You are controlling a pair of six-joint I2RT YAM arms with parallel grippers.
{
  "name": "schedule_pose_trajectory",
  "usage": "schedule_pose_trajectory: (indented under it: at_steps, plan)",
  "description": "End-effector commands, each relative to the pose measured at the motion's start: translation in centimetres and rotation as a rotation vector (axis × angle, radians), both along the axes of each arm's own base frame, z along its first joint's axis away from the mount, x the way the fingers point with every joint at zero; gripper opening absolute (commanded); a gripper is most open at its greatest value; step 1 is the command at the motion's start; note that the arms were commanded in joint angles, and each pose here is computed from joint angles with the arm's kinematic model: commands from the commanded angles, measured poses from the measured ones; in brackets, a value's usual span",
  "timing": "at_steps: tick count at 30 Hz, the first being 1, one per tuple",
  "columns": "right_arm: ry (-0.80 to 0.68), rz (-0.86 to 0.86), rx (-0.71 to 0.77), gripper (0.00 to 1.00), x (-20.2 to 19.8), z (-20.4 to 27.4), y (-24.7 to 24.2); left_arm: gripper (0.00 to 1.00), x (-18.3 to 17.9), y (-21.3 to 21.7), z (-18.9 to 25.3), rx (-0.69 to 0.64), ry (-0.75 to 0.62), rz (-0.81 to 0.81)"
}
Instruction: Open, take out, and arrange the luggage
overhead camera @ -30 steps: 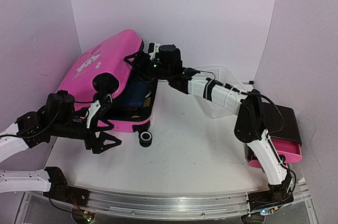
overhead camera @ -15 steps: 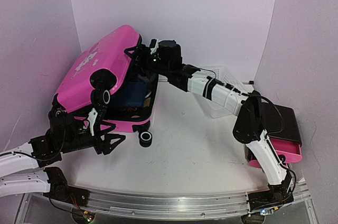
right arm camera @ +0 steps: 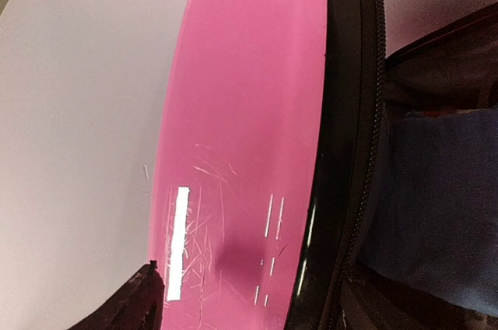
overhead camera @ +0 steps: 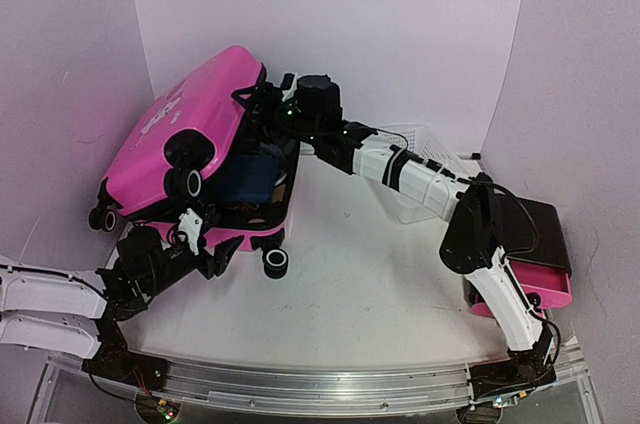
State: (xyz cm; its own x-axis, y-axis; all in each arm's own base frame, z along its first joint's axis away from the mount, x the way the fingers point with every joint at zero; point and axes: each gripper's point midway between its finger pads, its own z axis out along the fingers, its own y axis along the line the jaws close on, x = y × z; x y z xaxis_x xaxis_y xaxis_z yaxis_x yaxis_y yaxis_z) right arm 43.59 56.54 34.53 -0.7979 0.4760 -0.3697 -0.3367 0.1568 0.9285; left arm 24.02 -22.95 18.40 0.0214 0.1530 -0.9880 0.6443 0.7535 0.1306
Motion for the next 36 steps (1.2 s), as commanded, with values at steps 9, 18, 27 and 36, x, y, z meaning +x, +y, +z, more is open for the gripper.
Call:
schedule_pose_trajectory:
  at_steps: [9,18,27,36]
  plan:
    - [-0.143,0.007,0.165,0.71,-2.1,8.3,-1.0,0.76,7.1,1.2,9.8,0.262,-0.423,0.396]
    - [-0.155,0.021,0.153,0.74,-2.5,8.4,-1.2,0.82,11.0,4.8,13.7,0.41,-0.419,0.747]
    - [-0.126,-0.067,-0.023,0.92,-0.5,5.0,-6.3,0.83,10.0,7.5,18.9,0.412,-0.452,0.84]
    - [-0.117,-0.07,-0.555,0.98,-0.8,-5.7,-11.0,0.86,11.6,12.5,21.1,0.461,-0.332,0.927]
